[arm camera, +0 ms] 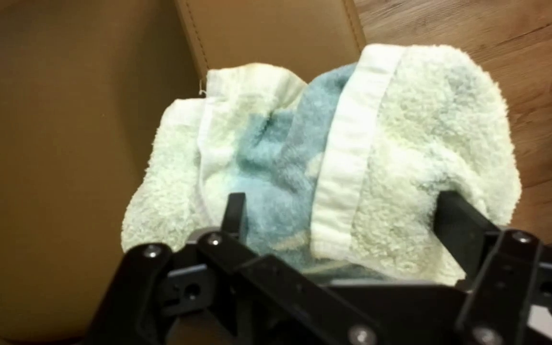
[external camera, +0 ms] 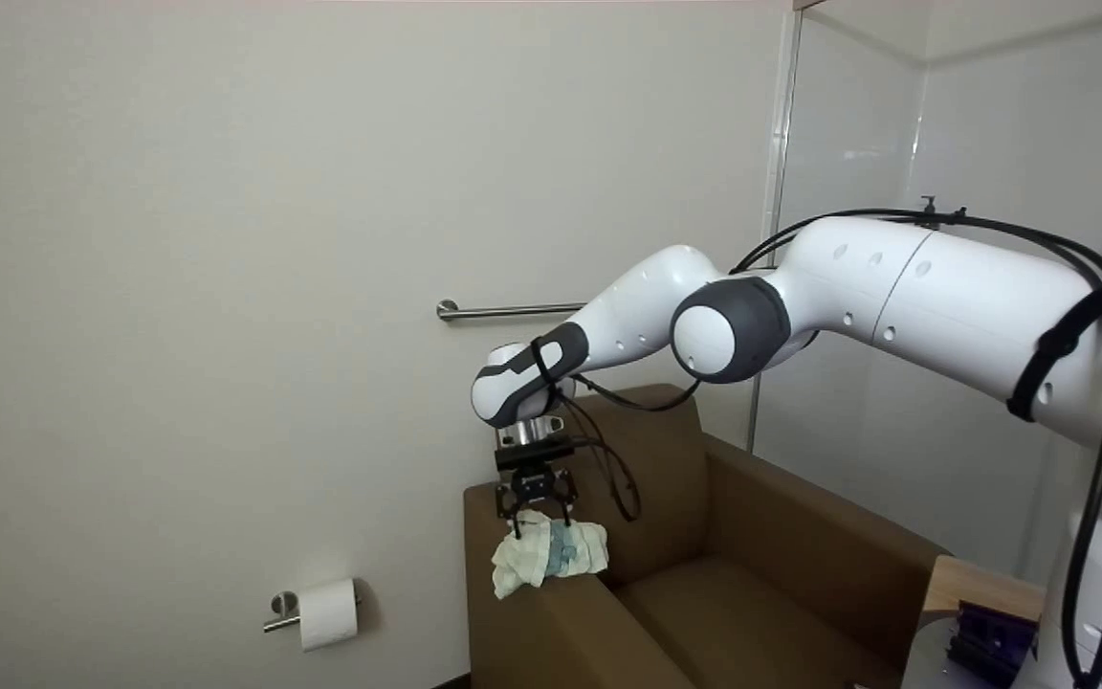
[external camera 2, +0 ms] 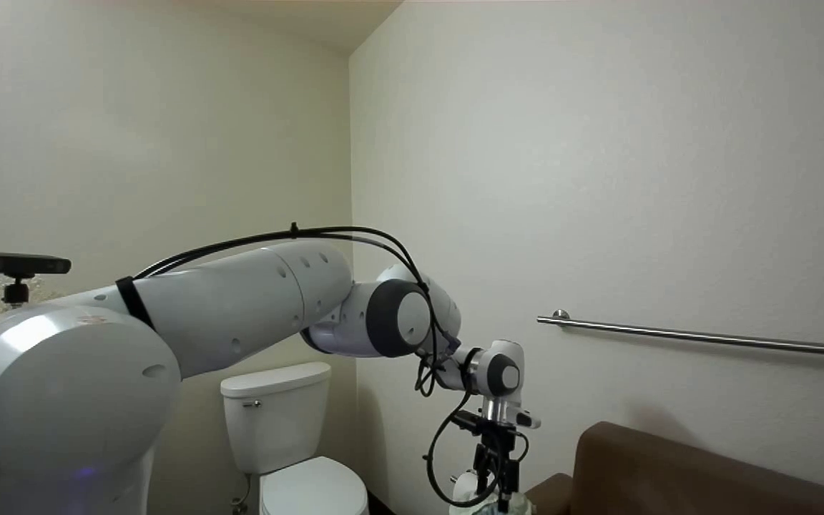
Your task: Wipe the sofa with the cloth
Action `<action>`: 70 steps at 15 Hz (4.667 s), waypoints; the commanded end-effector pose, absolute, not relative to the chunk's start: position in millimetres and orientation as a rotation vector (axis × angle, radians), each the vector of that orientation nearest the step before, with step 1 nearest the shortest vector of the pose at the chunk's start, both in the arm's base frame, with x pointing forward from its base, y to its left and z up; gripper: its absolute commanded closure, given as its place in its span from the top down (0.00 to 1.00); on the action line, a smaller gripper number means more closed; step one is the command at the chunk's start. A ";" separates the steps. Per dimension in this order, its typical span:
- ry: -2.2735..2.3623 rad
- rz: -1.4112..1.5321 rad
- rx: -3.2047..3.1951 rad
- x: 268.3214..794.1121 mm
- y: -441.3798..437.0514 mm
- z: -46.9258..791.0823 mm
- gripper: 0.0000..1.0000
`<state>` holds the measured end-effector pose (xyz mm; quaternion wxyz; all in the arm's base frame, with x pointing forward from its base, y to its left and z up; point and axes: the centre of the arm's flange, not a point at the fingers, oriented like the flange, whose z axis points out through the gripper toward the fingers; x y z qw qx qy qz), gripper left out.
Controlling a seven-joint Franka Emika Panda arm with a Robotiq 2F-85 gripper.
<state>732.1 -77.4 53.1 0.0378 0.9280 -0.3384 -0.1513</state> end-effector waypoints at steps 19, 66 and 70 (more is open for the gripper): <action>-1.018 -0.296 2.869 701.6 -86.2 21.3 0.41; -0.988 -0.274 2.926 762.5 -87.1 13.3 0.10; -0.971 -0.171 2.924 791.3 -88.4 10.8 0.09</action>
